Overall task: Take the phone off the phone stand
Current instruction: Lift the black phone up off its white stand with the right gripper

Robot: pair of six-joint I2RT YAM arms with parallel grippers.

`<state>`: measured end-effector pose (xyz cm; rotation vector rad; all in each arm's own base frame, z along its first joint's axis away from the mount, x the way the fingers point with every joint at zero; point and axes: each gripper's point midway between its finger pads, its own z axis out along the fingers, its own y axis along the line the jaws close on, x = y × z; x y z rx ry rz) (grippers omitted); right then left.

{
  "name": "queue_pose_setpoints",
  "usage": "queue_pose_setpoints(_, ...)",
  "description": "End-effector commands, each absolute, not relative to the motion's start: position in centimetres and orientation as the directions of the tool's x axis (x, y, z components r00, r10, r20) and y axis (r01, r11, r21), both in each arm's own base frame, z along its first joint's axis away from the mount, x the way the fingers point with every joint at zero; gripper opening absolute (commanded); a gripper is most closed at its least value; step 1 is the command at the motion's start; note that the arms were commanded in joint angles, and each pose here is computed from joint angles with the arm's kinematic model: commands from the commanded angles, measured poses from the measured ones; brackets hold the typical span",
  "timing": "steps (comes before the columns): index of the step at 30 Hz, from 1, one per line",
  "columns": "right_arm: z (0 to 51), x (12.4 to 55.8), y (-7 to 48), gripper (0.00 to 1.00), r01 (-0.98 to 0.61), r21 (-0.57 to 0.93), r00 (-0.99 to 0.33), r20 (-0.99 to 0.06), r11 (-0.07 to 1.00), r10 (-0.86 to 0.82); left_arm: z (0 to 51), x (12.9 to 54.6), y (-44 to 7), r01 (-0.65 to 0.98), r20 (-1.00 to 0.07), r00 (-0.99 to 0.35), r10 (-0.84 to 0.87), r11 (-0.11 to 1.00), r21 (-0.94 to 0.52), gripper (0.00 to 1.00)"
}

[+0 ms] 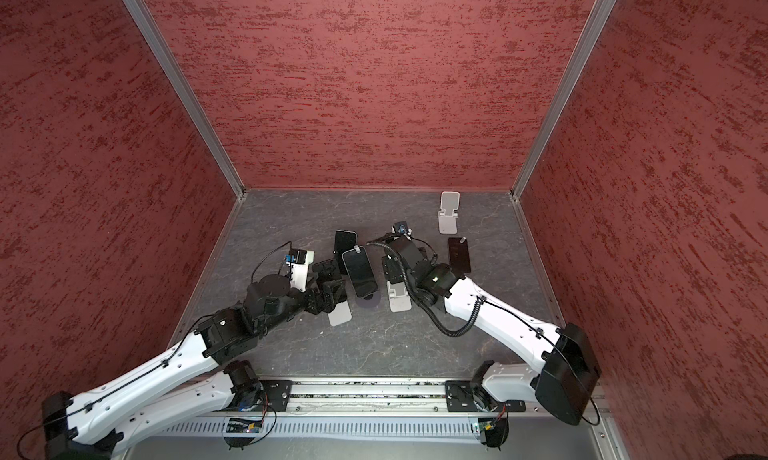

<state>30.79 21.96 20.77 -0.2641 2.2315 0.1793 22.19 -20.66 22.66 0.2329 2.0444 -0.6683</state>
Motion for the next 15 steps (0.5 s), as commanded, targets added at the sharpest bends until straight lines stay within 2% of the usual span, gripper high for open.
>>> queue_pose_setpoints(1, 23.1, 32.0, 21.7, 0.63, -0.228, 0.049, -0.569, -0.817, 0.972, -0.093, 23.2, 22.2, -21.0, 0.44, -0.85, -0.518, -0.097, 0.822, -0.362, 0.99)
queue_pose_setpoints(15, 22.6, 34.6, 19.3, 0.63, -0.206, 0.057, -0.598, -0.798, 0.977, -0.079, 22.7, 22.2, -20.9, 0.434, -0.847, -0.524, -0.089, 0.828, -0.356, 0.99)
